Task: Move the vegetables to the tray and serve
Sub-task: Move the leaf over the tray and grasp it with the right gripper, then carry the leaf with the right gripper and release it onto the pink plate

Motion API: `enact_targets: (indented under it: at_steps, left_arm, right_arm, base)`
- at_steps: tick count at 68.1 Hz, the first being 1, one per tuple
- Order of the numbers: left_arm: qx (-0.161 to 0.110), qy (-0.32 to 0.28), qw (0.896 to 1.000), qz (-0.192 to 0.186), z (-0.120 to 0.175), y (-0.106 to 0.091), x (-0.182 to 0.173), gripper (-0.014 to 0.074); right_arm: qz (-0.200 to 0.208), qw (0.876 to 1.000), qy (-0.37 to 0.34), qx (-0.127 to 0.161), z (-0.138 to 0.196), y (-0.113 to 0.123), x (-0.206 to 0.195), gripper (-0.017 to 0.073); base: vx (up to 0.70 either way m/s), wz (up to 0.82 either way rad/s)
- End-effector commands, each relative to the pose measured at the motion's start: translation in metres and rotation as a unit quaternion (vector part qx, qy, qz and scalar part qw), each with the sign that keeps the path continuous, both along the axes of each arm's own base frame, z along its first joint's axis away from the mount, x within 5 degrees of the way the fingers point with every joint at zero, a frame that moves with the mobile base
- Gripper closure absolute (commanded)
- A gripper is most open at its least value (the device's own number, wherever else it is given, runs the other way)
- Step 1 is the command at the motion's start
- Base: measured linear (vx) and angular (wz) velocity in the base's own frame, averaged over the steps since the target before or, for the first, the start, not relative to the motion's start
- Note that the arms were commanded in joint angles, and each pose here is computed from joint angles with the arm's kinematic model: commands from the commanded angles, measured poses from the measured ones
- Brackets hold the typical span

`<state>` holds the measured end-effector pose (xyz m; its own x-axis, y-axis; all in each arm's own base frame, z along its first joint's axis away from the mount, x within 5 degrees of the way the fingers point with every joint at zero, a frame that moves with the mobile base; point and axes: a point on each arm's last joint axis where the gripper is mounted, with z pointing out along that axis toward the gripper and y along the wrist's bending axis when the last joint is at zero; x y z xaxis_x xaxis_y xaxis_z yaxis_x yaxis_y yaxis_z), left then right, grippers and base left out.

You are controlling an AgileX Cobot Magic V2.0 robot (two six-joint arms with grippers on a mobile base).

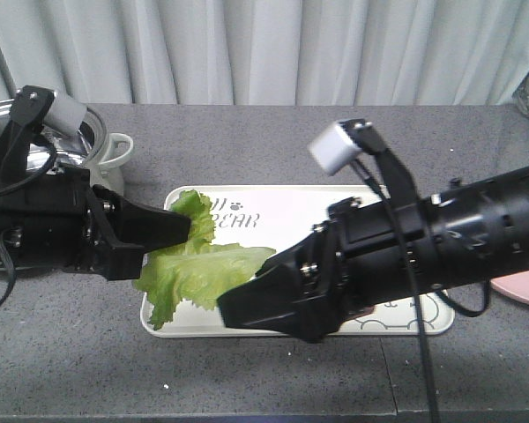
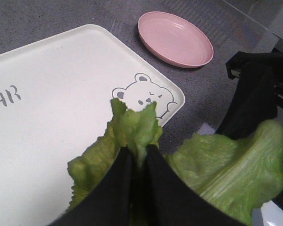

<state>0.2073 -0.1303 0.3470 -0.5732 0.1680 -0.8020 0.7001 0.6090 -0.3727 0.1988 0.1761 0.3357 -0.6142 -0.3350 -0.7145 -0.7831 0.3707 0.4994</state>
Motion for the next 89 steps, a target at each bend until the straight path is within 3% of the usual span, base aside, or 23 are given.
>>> enact_targets:
  at_steps: [1,14,24,45,54,71,79,89]
  left_arm:
    - [-0.034,-0.020,0.999,0.014,0.016,-0.001,-0.001,0.0601]
    - [-0.034,-0.020,0.999,0.014,0.016,-0.001,-0.001,0.0601]
    - [-0.034,-0.020,0.999,0.014,0.016,-0.001,-0.001,0.0601]
    - [-0.036,-0.019,0.999,0.014,0.016,-0.001,-0.001,0.0561]
    - [-0.037,-0.019,0.999,0.014,0.016,-0.001,-0.001,0.0457]
    - [-0.037,-0.018,0.999,0.013,0.016,-0.002,-0.001,0.0160]
    - [-0.037,-0.018,0.999,0.013,0.016,-0.002,-0.001,0.0108]
    - [-0.037,-0.017,0.999,0.012,0.016,-0.002,-0.001,0.0108]
  right_arm:
    - [-0.002,0.998,-0.017,0.056,0.018,0.010,0.001,0.0089]
    - [-0.011,0.994,-0.010,0.111,0.018,0.019,0.011,0.0090]
    - [-0.012,0.993,-0.005,0.118,0.014,0.022,0.016,0.0138]
    - [-0.008,0.994,-0.009,0.109,0.012,0.022,0.017,0.0460]
    - [-0.004,0.995,-0.016,0.097,0.010,0.022,0.017,0.0573]
    - [-0.006,0.995,-0.016,0.096,0.009,0.021,0.017,0.0568]
    - [-0.019,0.997,-0.035,0.066,0.009,0.017,0.018,0.0565]
    - [-0.070,0.996,-0.059,-0.013,0.007,0.003,0.017,0.0564]
  base:
    - [0.00,0.00]
    - [0.00,0.00]
    - [0.00,0.00]
    - [0.00,0.00]
    - [0.00,0.00]
    - [0.00,0.00]
    - [0.00,0.00]
    - [0.00,0.00]
